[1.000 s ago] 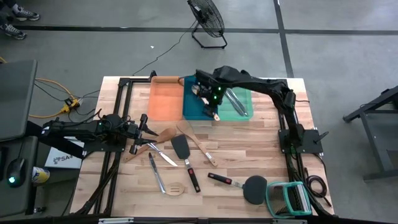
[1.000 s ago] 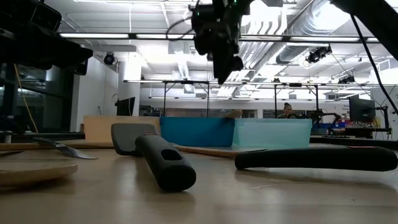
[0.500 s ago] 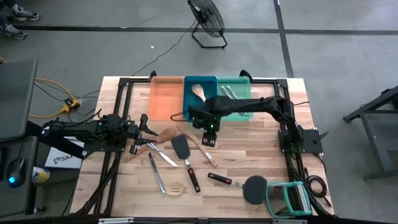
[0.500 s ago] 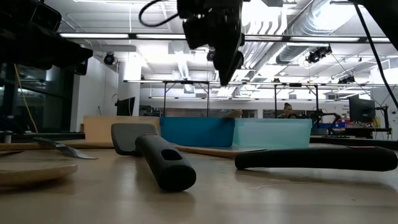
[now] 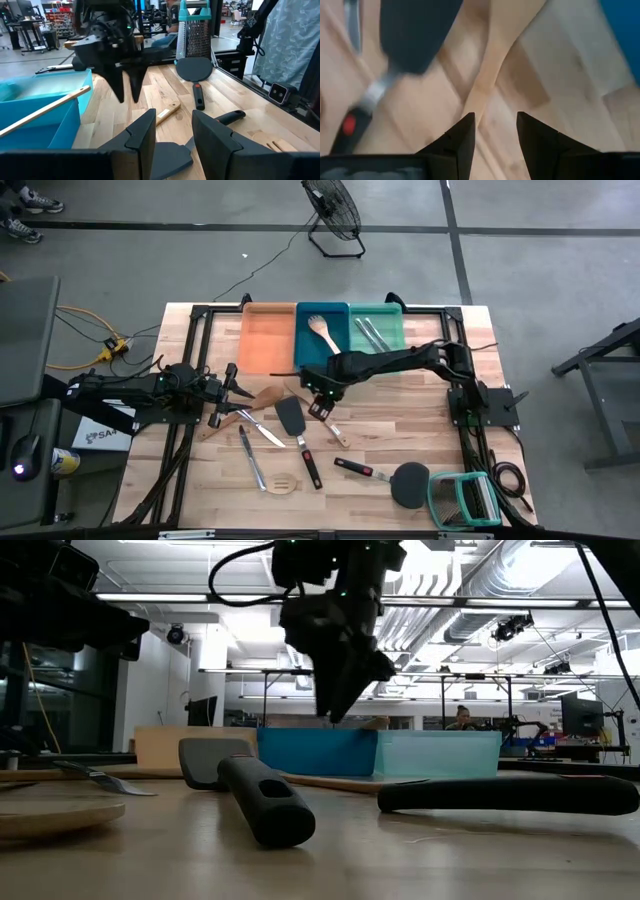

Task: Pick & Place Kitchen Items
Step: Put the brown wooden spatula into the blue bin

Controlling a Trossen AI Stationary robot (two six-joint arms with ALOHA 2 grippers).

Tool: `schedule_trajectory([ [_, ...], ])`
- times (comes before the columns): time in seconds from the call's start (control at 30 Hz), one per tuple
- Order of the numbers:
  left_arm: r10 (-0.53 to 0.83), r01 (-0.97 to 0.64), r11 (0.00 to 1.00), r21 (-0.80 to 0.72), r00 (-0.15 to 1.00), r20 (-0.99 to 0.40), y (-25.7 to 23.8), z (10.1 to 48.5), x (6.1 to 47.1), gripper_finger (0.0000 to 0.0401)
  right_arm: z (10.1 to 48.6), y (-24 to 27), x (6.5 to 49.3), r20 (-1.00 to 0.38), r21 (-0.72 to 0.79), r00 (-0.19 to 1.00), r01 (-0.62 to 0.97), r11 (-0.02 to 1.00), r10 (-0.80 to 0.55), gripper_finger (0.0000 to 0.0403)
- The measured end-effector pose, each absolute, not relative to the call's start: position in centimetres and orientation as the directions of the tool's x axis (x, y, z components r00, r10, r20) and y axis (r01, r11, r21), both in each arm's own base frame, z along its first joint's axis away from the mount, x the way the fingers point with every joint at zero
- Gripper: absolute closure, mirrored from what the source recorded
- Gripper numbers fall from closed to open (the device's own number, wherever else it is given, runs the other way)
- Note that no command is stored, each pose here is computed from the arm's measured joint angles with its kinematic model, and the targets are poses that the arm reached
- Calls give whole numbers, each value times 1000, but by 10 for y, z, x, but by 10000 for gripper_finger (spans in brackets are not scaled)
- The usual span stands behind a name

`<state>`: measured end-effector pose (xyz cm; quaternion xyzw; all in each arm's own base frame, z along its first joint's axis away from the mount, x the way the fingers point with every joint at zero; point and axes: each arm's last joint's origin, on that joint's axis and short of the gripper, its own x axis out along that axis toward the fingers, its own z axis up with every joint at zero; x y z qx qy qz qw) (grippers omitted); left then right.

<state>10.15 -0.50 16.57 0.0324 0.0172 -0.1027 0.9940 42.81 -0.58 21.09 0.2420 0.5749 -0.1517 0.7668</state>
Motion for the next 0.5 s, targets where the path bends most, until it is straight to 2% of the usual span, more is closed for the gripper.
schedule_trajectory([
  [0.2, -203, 205, 977, 61, 978, -41, -5, 166, 102, 276, 197, 0, 428, -952, 193, 308, 608, 770, -5, 250],
  [0.5, -203, 205, 977, 61, 978, -41, -5, 166, 102, 276, 186, 8, 427, -946, 199, 323, 627, 753, -18, 173],
])
